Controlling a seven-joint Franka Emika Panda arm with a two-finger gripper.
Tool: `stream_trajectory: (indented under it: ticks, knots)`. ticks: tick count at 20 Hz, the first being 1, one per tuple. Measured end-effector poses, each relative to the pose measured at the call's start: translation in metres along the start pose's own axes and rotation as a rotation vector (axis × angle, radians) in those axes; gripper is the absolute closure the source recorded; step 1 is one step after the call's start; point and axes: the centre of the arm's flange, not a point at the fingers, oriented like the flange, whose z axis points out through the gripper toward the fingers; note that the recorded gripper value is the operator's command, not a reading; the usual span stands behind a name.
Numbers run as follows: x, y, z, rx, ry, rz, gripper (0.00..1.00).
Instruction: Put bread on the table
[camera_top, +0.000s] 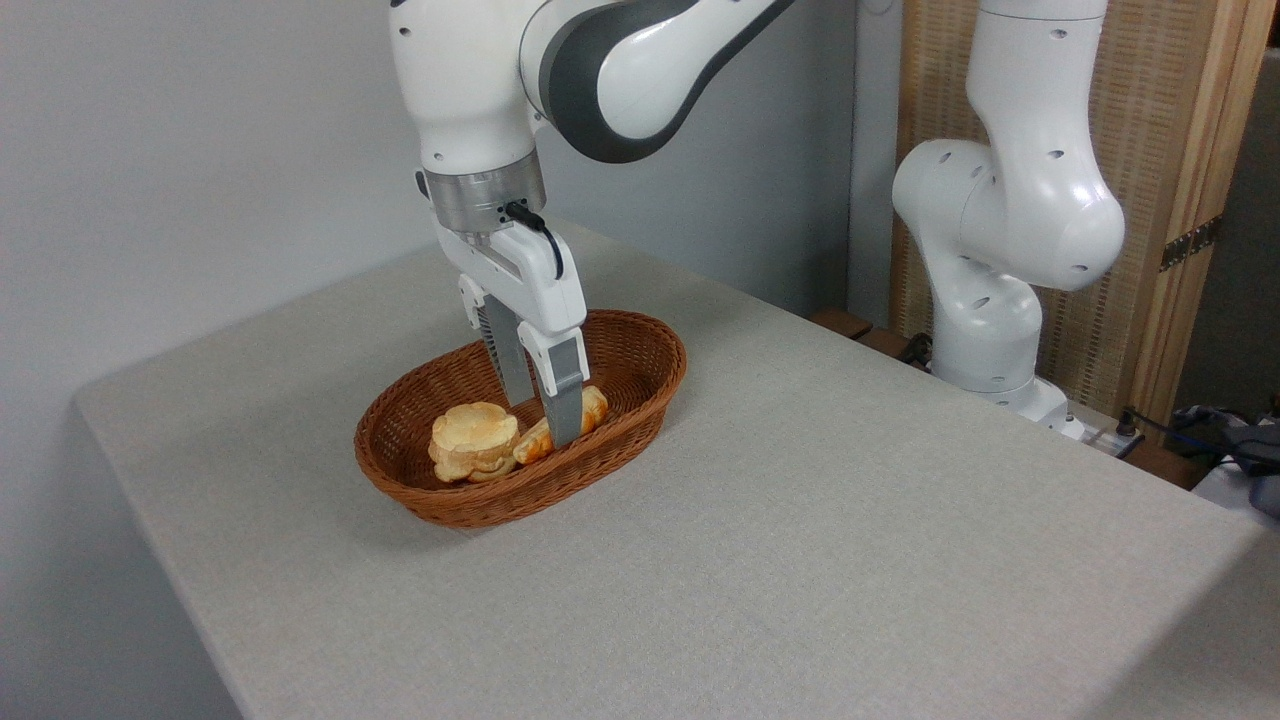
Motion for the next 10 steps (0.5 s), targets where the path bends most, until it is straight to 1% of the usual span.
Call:
stream_trajectory:
  ticks: [3,10]
  knots:
    - [0.0,0.0,0.0,0.0,0.0,0.0,0.75]
    - [0.0,0.0,-0.0001,0.0,0.0,0.0,0.76]
